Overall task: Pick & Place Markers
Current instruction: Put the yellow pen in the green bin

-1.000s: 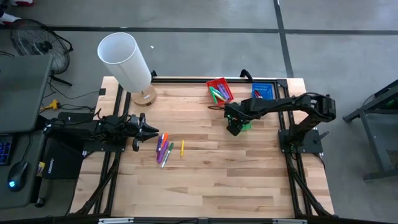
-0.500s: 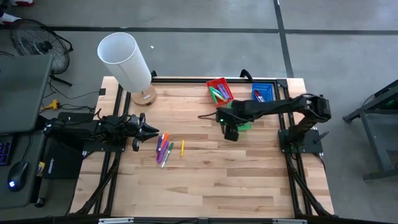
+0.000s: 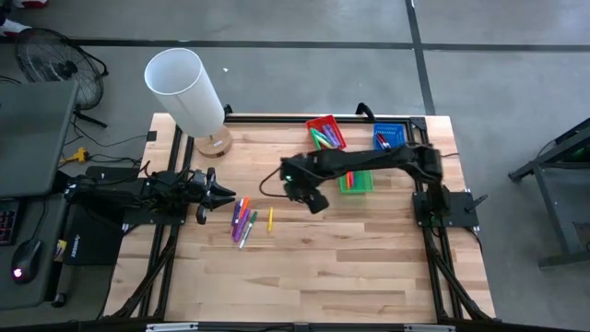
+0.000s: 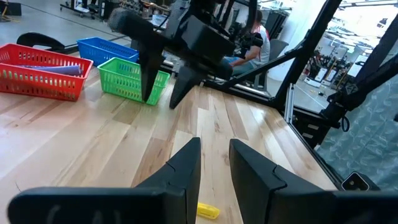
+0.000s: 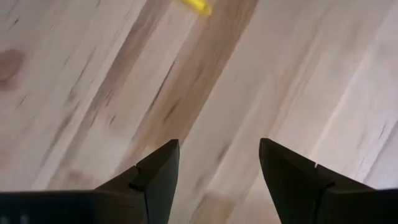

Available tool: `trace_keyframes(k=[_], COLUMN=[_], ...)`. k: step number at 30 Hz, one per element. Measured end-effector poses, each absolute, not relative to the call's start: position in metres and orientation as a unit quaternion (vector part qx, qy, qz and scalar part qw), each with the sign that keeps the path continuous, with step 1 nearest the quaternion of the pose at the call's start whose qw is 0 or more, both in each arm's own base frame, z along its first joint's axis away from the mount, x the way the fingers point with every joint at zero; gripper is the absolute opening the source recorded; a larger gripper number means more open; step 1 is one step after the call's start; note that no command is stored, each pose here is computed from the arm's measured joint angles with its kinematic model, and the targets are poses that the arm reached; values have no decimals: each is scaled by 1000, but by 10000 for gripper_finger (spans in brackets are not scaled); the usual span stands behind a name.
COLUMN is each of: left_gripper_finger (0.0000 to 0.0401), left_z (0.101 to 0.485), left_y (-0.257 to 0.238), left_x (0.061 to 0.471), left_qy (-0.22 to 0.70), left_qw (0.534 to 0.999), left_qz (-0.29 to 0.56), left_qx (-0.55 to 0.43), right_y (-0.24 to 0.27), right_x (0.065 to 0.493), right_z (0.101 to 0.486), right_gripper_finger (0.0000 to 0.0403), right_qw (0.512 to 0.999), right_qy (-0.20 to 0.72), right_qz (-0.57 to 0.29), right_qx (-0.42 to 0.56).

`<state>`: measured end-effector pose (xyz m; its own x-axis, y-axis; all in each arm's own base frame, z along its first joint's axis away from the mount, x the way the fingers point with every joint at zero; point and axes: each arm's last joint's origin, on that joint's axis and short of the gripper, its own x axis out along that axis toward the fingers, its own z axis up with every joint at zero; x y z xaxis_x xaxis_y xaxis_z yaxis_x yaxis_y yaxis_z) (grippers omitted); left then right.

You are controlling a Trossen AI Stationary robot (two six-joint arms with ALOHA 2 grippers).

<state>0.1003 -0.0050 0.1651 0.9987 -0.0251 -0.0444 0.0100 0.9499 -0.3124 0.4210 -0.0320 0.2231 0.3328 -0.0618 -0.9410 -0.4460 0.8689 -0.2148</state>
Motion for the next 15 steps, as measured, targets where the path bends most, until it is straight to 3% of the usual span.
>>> trace_keyframes(k=[15], left_gripper_finger=[83], left_z=[165], left_y=[-5], left_x=[100], left_qy=[24], left_qw=[987], left_qz=[-9], left_qx=[-158], right_y=[-34], right_x=[489], right_z=[191], right_gripper_finger=[210], right_qw=[747], right_qy=[494], right_qz=[244], right_qx=[-372])
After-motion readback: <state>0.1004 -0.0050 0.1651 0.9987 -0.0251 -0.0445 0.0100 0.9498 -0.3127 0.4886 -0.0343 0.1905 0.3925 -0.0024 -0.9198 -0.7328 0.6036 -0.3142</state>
